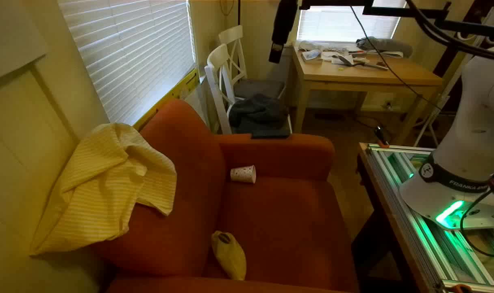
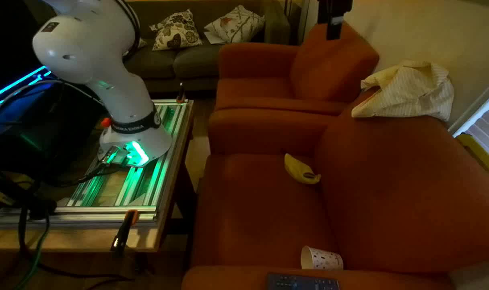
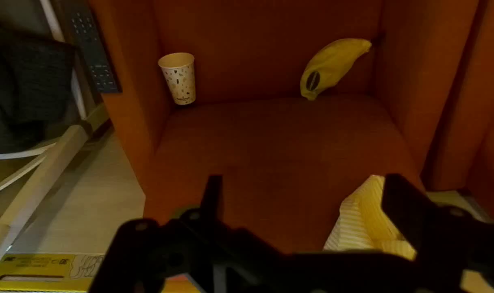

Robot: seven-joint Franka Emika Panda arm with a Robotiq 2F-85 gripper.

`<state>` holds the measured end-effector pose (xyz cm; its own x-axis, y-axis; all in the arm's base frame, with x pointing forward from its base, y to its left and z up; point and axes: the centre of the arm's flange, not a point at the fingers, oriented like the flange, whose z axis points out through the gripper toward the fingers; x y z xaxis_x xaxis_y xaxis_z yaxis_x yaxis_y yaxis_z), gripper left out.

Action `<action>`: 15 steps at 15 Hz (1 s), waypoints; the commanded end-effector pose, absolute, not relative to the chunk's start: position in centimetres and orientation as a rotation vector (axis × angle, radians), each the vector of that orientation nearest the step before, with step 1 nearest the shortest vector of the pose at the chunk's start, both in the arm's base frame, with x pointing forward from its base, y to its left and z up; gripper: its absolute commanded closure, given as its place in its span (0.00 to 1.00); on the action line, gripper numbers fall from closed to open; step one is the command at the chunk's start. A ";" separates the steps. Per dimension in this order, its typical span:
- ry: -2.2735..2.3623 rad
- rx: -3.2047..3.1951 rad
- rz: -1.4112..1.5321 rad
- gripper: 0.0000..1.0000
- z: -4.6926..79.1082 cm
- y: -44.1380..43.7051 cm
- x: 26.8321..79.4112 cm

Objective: Put the cup upright

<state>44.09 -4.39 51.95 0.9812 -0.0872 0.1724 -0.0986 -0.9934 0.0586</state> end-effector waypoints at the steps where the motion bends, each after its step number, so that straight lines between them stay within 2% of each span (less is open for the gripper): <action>1: -0.144 3.060 0.262 0.00 51.9 -4.4 44.1; 15: -0.161 3.079 0.238 0.00 52.0 -4.6 44.3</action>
<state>44.10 -4.39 51.94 0.9812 -0.0872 0.1721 -0.0985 -0.9934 0.0586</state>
